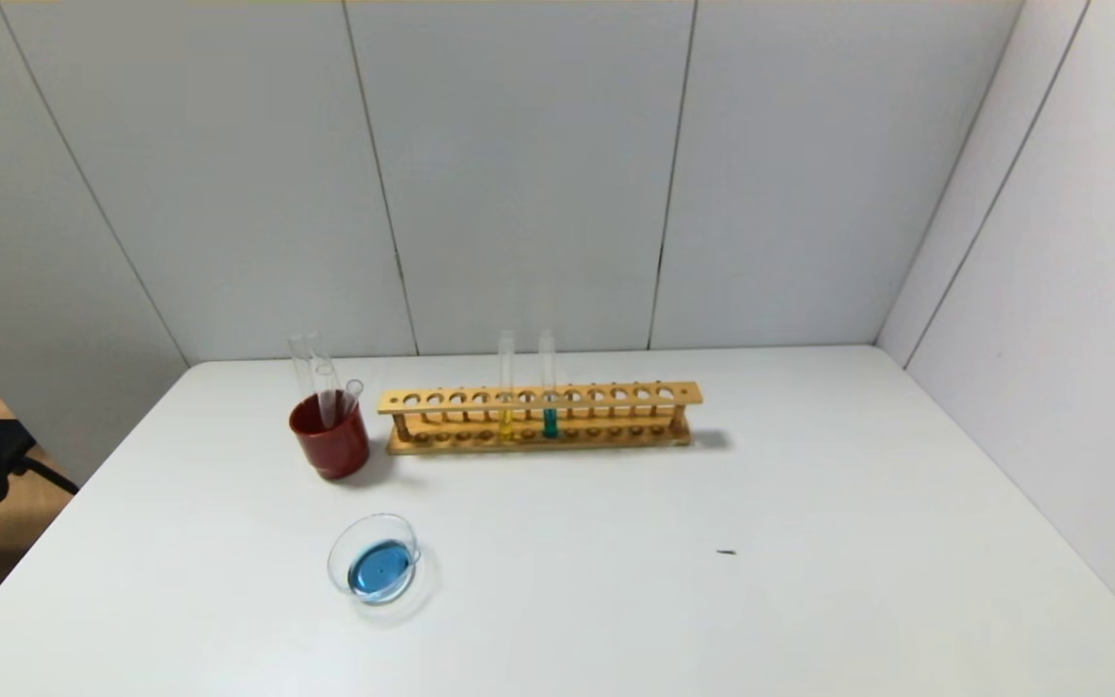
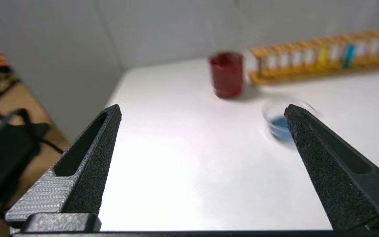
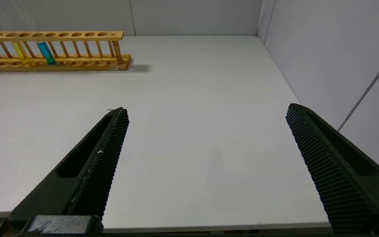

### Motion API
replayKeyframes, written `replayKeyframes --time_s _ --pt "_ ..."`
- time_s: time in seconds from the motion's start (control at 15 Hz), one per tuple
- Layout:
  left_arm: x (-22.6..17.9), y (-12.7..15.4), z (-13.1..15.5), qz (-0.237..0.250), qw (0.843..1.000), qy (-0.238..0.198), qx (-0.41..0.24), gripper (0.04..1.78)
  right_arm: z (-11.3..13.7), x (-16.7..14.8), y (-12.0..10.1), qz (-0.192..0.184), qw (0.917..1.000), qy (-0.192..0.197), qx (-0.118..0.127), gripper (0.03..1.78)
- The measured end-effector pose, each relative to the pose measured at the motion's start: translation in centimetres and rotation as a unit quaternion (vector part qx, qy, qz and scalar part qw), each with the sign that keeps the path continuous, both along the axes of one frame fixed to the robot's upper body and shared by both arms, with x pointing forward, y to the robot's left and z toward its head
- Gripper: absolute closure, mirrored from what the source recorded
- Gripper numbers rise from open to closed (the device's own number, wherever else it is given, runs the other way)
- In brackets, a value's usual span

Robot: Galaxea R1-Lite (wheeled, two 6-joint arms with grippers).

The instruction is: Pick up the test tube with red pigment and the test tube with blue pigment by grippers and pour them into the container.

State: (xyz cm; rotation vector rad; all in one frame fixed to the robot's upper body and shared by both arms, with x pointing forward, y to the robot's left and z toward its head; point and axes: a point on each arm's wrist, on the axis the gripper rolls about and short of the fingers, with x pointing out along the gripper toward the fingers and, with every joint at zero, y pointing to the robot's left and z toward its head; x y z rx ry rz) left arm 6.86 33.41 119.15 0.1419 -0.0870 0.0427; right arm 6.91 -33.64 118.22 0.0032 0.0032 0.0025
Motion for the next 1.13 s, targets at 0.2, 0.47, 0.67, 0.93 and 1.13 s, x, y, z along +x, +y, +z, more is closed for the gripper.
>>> replayKeyframes --time_s 0.2,0.47,0.67,0.93,1.13 --pt "0.02 -0.15 -0.99 -0.034 0.998 0.049 0.002 0.07 0.0 0.0 0.0 0.0 1.0 0.0 0.0 0.06" --pt "0.0 -0.15 -1.03 -0.034 0.998 0.053 -0.005 0.07 0.0 0.0 0.0 0.0 1.0 0.0 0.0 0.06" --pt "0.0 -0.15 -1.03 -0.034 0.998 0.054 -0.006 0.07 0.0 0.0 0.0 0.0 1.0 0.0 0.0 0.06" --pt "0.0 -0.15 -1.04 -0.033 0.998 0.055 -0.009 0.07 0.0 0.0 0.0 0.0 1.0 0.0 0.001 0.06" --pt "0.0 -0.13 -1.0 -0.031 0.997 0.052 -0.038 0.07 0.0 0.0 0.0 0.0 1.0 0.0 0.0 0.06"
